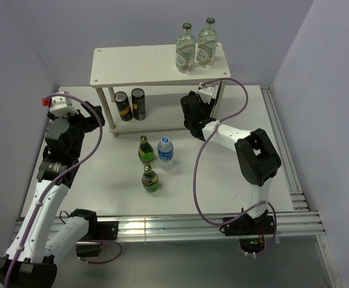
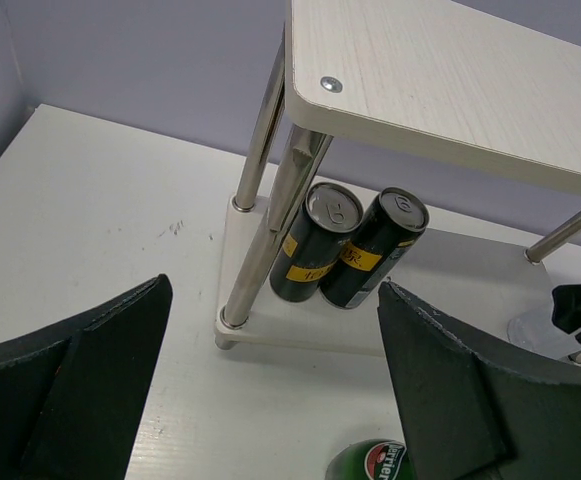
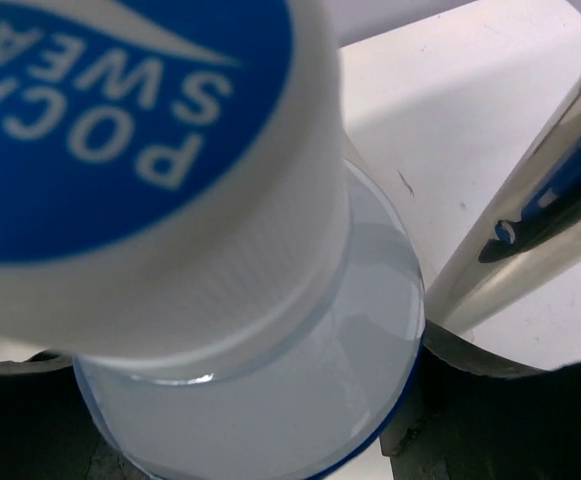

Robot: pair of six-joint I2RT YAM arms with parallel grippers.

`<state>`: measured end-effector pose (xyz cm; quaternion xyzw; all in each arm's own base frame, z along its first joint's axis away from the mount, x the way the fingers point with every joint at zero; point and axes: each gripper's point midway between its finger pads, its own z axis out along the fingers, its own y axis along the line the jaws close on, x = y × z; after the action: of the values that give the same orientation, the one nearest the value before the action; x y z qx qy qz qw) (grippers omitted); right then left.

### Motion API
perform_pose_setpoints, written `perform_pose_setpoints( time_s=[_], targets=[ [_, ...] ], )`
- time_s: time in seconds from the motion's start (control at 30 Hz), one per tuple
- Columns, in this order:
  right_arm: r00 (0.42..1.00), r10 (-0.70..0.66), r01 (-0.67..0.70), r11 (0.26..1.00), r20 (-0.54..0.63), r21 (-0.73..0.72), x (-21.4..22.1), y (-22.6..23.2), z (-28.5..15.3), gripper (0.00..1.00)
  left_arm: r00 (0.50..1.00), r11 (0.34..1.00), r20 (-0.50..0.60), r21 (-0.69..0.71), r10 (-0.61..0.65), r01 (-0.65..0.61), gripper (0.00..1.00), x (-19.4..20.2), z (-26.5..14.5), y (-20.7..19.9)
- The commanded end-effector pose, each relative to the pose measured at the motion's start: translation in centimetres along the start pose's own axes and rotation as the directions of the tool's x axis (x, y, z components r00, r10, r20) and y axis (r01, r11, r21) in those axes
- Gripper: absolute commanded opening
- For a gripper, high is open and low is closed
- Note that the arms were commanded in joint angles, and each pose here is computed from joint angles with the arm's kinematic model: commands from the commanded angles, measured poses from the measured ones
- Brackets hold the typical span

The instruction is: Place and organize the beverage onto the shelf

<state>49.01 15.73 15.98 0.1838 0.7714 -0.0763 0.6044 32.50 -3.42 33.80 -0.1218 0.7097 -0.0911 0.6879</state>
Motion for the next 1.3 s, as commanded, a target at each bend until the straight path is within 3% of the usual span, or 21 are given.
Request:
perform_pose_setpoints(
  time_s=[0.0,0.13,0.27,0.33,0.43,1.0,1.27],
  targets=[
    [0.985,0.109,-0.110,0.994,0.134,0.003,-6.1,1.3,1.0,0.00,0.999,1.000,0.042,0.024,0.005,-0.006,0.91,-1.6,-0.3,-0.6],
    [0.985,0.106,-0.109,0.994,0.133,0.010,-5.9,1.2,1.6,0.02,0.999,1.000,0.044,0.025,0.005,-0.006,0.91,-1.7,-0.3,-0.6],
    [0.987,0.100,-0.101,0.995,0.126,0.002,-5.6,1.3,1.8,0.70,0.999,1.000,0.045,0.025,0.005,-0.006,0.91,-1.7,-0.3,-0.7],
    [0.988,0.099,-0.100,0.995,0.120,0.003,-5.4,1.3,1.9,0.89,0.999,1.000,0.047,0.025,0.004,-0.005,0.91,-1.8,-0.4,-0.7],
    [0.989,0.097,-0.097,0.995,0.114,0.002,-5.3,1.2,1.7,1.00,0.999,1.000,0.044,0.024,0.005,-0.006,0.91,-1.7,-0.4,-0.6],
    [0.993,0.114,-0.113,0.990,0.015,-0.081,-3.1,0.2,-2.5,1.00,0.999,1.000,0.053,0.021,0.005,-0.006,0.91,-1.9,-0.6,-0.5],
    [0.994,0.060,-0.083,0.962,-0.094,-0.259,-0.9,0.6,-6.4,1.00,0.998,1.000,0.057,0.022,0.003,-0.005,0.91,-2.1,-0.8,-0.5]
  ],
)
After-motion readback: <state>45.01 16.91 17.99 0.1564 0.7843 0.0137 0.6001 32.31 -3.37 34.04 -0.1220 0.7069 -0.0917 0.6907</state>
